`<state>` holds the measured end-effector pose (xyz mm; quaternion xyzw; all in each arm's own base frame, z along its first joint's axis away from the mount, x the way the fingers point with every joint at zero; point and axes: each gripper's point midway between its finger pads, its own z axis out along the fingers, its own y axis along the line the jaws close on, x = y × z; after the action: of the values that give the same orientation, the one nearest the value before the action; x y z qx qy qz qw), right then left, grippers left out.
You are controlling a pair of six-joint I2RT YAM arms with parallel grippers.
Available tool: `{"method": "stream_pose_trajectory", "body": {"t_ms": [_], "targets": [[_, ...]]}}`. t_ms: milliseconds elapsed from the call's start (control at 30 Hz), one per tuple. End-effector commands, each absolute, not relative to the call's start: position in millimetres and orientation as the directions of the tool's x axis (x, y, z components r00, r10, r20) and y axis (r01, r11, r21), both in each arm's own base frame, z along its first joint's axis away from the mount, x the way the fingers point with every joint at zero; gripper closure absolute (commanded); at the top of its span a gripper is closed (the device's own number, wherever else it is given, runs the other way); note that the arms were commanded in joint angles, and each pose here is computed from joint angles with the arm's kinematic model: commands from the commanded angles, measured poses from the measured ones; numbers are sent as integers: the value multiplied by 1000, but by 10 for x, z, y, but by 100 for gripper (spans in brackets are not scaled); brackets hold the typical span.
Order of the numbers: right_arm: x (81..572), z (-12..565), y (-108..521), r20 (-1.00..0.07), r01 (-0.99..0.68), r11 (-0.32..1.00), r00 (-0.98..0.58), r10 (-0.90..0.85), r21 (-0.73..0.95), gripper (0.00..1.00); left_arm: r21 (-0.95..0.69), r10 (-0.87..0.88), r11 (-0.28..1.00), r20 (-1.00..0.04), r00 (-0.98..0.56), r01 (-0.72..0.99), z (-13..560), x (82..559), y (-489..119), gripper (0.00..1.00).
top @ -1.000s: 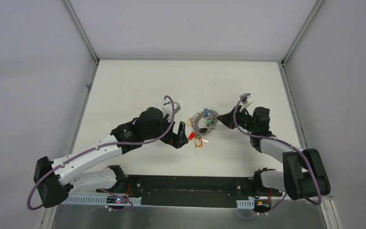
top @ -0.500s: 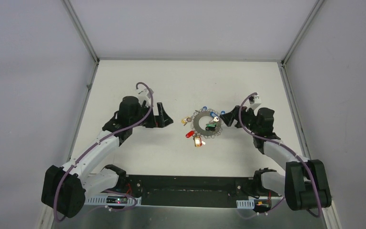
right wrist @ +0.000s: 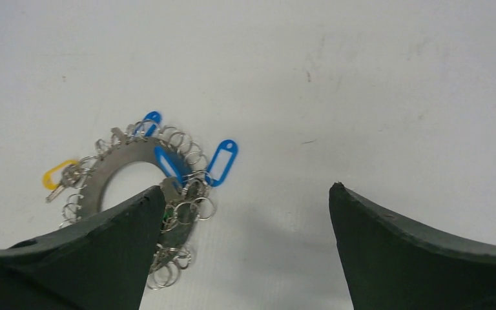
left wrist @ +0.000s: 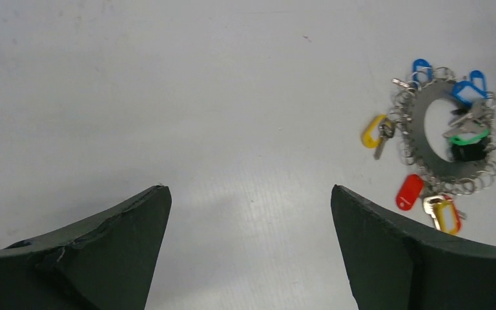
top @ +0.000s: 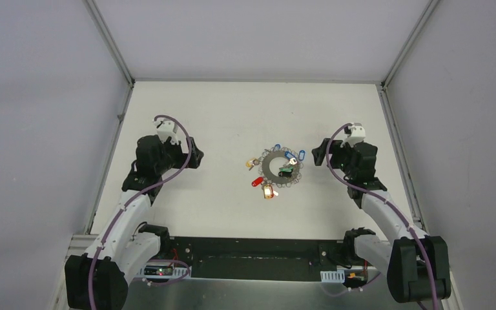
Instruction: Put the keys on the keyring
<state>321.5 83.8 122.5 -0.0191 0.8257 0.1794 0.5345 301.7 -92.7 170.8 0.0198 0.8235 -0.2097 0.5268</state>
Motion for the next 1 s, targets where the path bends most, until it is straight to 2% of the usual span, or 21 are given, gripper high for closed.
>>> {"method": "stream_pose_trajectory", "body": {"t_ms": [0, 233, 367, 500, 667, 800, 967], "targets": [[3353, 1269, 478, -938, -103, 987, -336, 83, 124, 0, -137, -73, 973, -947, -313, 187, 1674, 3157, -613, 1], [3563, 1048, 304, -949, -34, 998, -312, 38, 51, 0, -64, -52, 996, -980, -193, 57, 1337, 3277, -336, 1], [3659, 922, 238, -954, -14, 999, -298, 32, 38, 0, -33, -33, 999, -981, -190, -4, 1184, 3420, -226, 1], [3745, 880, 299, -956, -88, 996, -293, -14, 13, 0, 12, 23, 999, -976, -216, 51, 1131, 3665, -298, 1], [3763, 761, 174, -968, -60, 997, -249, 28, 45, 0, 71, 87, 995, -954, -285, 66, 957, 3935, -250, 1], [3729, 739, 174, -977, -78, 996, -213, 28, 45, 0, 34, 45, 998, -973, -224, 56, 834, 3926, -174, 1], [3787, 664, 193, -971, -90, 995, -239, 21, 43, 0, 32, 50, 997, -966, -253, 75, 799, 3926, -201, 1]]}}
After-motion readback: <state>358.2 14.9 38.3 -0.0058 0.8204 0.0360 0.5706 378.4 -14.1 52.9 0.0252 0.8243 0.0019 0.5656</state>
